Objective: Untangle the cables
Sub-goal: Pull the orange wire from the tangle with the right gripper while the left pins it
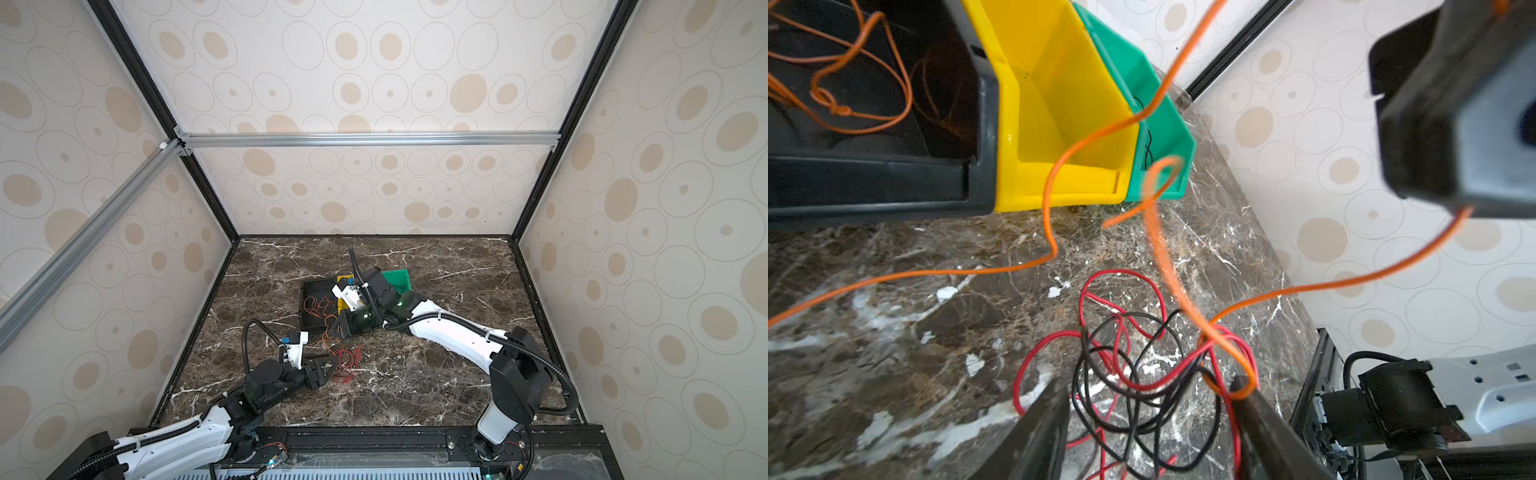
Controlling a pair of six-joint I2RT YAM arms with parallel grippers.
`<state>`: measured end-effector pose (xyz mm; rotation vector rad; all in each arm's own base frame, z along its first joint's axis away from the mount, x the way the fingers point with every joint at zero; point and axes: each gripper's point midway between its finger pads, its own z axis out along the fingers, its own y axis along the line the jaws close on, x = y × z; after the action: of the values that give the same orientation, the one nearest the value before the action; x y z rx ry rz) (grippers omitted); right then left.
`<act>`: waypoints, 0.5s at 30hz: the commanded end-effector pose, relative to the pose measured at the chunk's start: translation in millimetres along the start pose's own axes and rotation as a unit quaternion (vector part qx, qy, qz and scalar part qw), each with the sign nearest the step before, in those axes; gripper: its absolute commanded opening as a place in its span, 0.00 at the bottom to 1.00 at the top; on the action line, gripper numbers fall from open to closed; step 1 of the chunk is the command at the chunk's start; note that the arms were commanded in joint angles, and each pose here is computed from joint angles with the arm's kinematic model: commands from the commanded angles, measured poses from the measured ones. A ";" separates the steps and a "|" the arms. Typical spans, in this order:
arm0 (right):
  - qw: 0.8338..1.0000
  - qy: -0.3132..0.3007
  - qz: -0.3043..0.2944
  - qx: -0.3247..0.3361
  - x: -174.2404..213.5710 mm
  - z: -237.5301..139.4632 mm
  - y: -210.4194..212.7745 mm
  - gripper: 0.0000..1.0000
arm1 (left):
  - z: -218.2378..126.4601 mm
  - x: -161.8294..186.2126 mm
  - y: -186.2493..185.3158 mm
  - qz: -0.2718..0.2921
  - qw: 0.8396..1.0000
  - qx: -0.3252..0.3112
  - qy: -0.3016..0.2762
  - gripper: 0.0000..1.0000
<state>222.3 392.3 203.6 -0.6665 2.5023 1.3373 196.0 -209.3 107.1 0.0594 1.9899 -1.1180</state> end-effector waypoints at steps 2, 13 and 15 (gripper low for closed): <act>1.000 -0.012 -0.004 -0.022 -4.0 -8.5 12.2 0.00 | 0.0 0.4 -13.4 0.022 0.999 0.036 0.000 0.63; 0.999 -0.023 -0.008 -0.028 -9.0 -14.9 18.2 0.00 | 6.6 11.5 -10.6 0.021 0.999 0.035 0.027 0.44; 0.999 -0.025 -0.009 -0.029 -9.3 -16.2 18.7 0.00 | 9.2 13.3 -3.7 0.020 0.999 0.018 0.029 0.36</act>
<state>223.3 393.9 216.0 -0.6574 2.4630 1.3743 189.8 -220.3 94.6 0.1348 2.0374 -1.1448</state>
